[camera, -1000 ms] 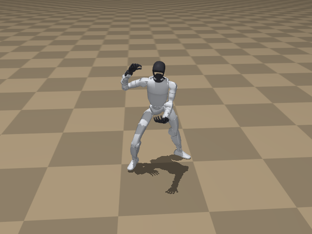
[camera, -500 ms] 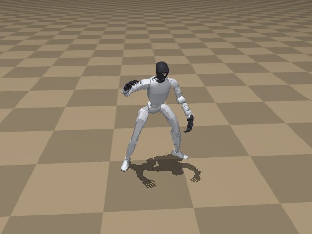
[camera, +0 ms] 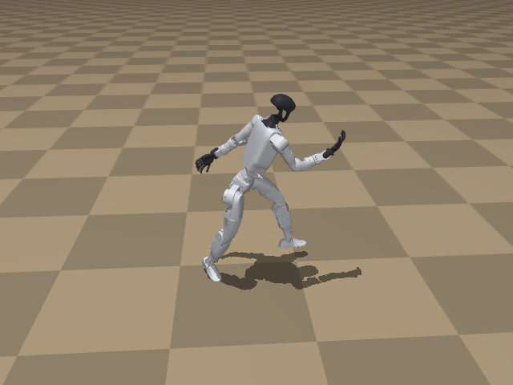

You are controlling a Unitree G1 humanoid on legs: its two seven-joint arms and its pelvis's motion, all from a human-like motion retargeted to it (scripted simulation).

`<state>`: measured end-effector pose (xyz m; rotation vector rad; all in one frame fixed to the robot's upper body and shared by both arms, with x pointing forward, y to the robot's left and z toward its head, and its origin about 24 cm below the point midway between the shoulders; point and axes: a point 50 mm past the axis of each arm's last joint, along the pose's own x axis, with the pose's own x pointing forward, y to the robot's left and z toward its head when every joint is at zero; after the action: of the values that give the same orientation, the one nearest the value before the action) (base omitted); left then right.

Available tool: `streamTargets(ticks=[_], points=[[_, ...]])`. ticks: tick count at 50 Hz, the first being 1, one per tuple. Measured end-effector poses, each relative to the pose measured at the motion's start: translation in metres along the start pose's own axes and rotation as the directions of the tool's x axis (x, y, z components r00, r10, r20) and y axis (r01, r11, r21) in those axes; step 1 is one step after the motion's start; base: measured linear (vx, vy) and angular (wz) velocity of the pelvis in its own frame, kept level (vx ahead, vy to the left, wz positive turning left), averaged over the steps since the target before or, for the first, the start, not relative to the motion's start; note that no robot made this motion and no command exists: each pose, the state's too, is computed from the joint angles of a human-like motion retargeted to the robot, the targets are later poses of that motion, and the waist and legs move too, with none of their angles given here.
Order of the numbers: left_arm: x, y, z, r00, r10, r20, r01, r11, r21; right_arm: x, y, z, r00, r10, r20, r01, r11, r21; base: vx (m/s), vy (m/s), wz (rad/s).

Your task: Kungfu

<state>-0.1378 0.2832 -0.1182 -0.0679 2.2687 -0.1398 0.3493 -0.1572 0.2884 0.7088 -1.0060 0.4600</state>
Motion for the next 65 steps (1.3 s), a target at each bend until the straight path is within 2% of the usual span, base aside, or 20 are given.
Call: streamTargets(ticks=[3,5,7,9,12,15,17,19,22,25,27,30,35,41,45,50,53,57,60,65], points=[[0.031,-0.049,-0.051,0.975,-0.192,-0.115,0.178,0.977,-0.121,0.052,0.066,0.035,0.931,0.312,0.190,-0.331,0.940,0.081,0.41,0.11,0.37],[0.043,-0.080,-0.094,0.927,-0.313,-0.207,0.272,0.940,-0.204,0.057,0.083,0.049,0.885,0.408,0.226,-0.432,0.899,0.070,0.88,0.54,0.37],[0.049,-0.112,-0.120,0.863,-0.433,-0.259,0.367,0.891,-0.268,0.054,0.094,0.049,0.866,0.449,0.219,-0.470,0.881,0.053,0.65,0.42,0.12],[0.052,-0.140,-0.114,0.811,-0.532,-0.242,0.471,0.840,-0.269,0.054,0.104,0.052,0.848,0.475,0.233,-0.494,0.869,0.027,0.25,0.18,-0.42],[0.050,-0.154,-0.080,0.767,-0.609,-0.199,0.601,0.792,-0.109,0.051,0.110,0.060,0.842,0.455,0.290,-0.470,0.883,-0.022,0.25,0.00,-0.20],[0.042,-0.128,-0.043,0.803,-0.550,-0.230,0.592,0.780,0.203,0.047,0.106,0.072,0.848,0.384,0.365,-0.396,0.917,-0.044,0.35,-0.04,0.03],[0.035,-0.102,-0.021,0.872,-0.429,-0.236,0.489,0.788,0.373,0.047,0.105,0.078,0.843,0.372,0.389,-0.385,0.922,-0.048,0.53,0.19,-0.18],[0.029,-0.077,-0.007,0.933,-0.301,-0.196,0.358,0.816,0.454,0.047,0.107,0.082,0.837,0.377,0.397,-0.391,0.919,-0.048,0.49,0.30,-0.44],[0.024,-0.057,-0.003,0.968,-0.213,-0.134,0.251,0.867,0.430,0.047,0.109,0.079,0.842,0.377,0.385,-0.400,0.916,-0.023,0.72,0.68,-0.48],[0.023,-0.055,-0.013,0.951,-0.260,-0.170,0.305,0.881,0.361,0.046,0.113,0.061,0.869,0.366,0.332,-0.409,0.910,0.067,0.78,0.76,0.84],[0.013,-0.043,0.002,0.952,-0.264,-0.155,0.304,0.881,0.363,0.045,0.119,0.052,0.870,0.379,0.314,-0.436,0.890,0.134,0.54,0.26,0.35],[-0.007,-0.014,0.027,0.985,-0.141,-0.101,0.171,0.885,0.434,0.039,0.116,0.045,0.885,0.366,0.290,-0.425,0.888,0.176,0.52,0.04,1.64],[-0.041,0.026,0.062,0.994,0.106,0.026,-0.103,0.834,0.541,0.028,0.102,0.047,0.909,0.344,0.235,-0.367,0.928,0.064,0.57,0.27,1.28],[-0.059,0.032,0.087,0.980,0.127,0.150,-0.188,0.832,0.521,0.024,0.100,0.043,0.920,0.337,0.201,-0.352,0.935,0.043,0.47,0.19,1.04],[-0.050,0.021,0.087,0.983,0.109,0.149,-0.173,0.820,0.545,0.023,0.099,0.036,0.926,0.343,0.158,-0.356,0.933,0.057,0.51,-0.01,1.47],[-0.024,-0.001,0.068,0.995,0.085,0.048,-0.096,0.767,0.635,0.020,0.085,0.036,0.939,0.328,0.101,-0.329,0.944,-0.005,0.64,-0.12,0.59],[0.001,-0.026,0.046,0.999,0.028,0.021,-0.035,0.789,0.613,0.014,0.072,0.036,0.954,0.287,0.089,-0.287,0.958,-0.018,0.49,-0.08,-0.21],[0.030,-0.062,-0.005,0.979,-0.136,-0.154,0.200,0.803,0.562,0.011,0.070,0.027,0.970,0.232,0.077,-0.235,0.972,0.023,0.50,-0.16,0.56],[0.043,-0.076,-0.054,0.929,-0.188,-0.320,0.344,0.761,0.550,0.012,0.068,0.023,0.970,0.240,0.032,-0.240,0.971,-0.003,0.58,-0.20,-0.36],[0.050,-0.084,-0.141,0.863,-0.217,-0.457,0.426,0.799,0.425,0.018,0.060,0.026,0.969,0.246,-0.003,-0.245,0.966,-0.082,0.61,-0.18,-0.37]])
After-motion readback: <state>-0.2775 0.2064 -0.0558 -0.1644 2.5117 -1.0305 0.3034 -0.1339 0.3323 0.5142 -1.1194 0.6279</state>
